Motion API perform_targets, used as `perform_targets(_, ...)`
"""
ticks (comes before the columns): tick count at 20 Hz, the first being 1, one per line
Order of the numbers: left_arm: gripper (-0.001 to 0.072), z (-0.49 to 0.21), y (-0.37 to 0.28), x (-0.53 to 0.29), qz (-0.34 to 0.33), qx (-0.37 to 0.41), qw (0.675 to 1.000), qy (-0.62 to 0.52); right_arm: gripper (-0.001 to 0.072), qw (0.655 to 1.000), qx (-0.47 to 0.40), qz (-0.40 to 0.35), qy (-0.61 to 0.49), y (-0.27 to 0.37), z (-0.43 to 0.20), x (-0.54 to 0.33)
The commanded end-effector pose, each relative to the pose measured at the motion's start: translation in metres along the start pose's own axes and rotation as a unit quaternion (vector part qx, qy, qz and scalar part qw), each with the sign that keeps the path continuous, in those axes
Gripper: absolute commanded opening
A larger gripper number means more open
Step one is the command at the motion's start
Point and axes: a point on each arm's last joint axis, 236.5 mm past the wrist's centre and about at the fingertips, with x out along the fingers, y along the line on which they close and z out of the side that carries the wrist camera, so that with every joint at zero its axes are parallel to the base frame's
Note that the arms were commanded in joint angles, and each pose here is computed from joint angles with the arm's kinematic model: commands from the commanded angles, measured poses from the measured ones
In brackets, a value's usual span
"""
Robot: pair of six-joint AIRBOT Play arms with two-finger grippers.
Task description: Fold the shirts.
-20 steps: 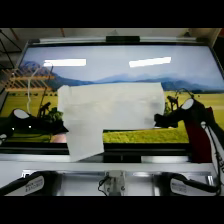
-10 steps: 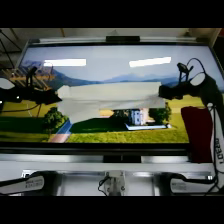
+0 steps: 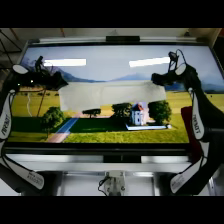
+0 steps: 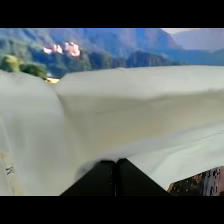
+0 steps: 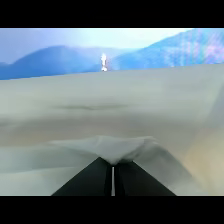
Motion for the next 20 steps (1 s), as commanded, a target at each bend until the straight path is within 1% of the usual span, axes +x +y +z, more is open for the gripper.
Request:
perform_targets(1,0.0306,-0.002,0.015,0.035,-0.006,-0.047,0.999,0.017,0.0439,0.999,0.011,0.0,0.03,-0.005,-0.014,0.023)
perform_targets(2,0.0592,-0.006,0.013,0.039,-0.009,-0.049,0.998,0.025,0.0551,0.999,-0.005,0.002,0.042,-0.003,-0.019,0.021)
perform_targets(3,0.0661,-0.007,0.011,0.036,-0.011,-0.046,0.999,0.027,0.0552,0.998,-0.022,0.0,0.051,-0.005,-0.022,0.013)
perform_targets(4,0.0661,-0.005,0.008,0.031,-0.013,-0.042,0.999,0.027,0.068,0.998,-0.027,-0.011,0.058,-0.013,-0.022,0.003)
perform_targets(6,0.066,0.003,-0.002,0.013,-0.018,-0.03,0.999,0.018,0.0682,0.997,-0.026,-0.032,0.063,-0.035,-0.02,-0.02)
perform_targets(7,0.066,0.008,-0.01,0.003,-0.021,-0.021,0.999,0.011,0.0683,0.997,-0.011,-0.036,0.062,-0.048,-0.019,-0.028)
perform_targets(10,0.0659,0.014,-0.036,-0.02,-0.03,0.008,1.0,-0.001,0.0689,0.995,0.079,-0.017,0.066,-0.074,-0.023,-0.033)
perform_targets(13,0.0659,0.01,-0.062,-0.038,-0.038,0.033,0.999,-0.003,0.0689,0.986,0.145,0.023,0.079,-0.077,-0.031,-0.023)
perform_targets(20,0.0653,-0.009,-0.118,-0.049,-0.058,0.098,0.993,0.004,0.0689,0.973,0.202,0.026,0.109,-0.08,-0.052,0.006)
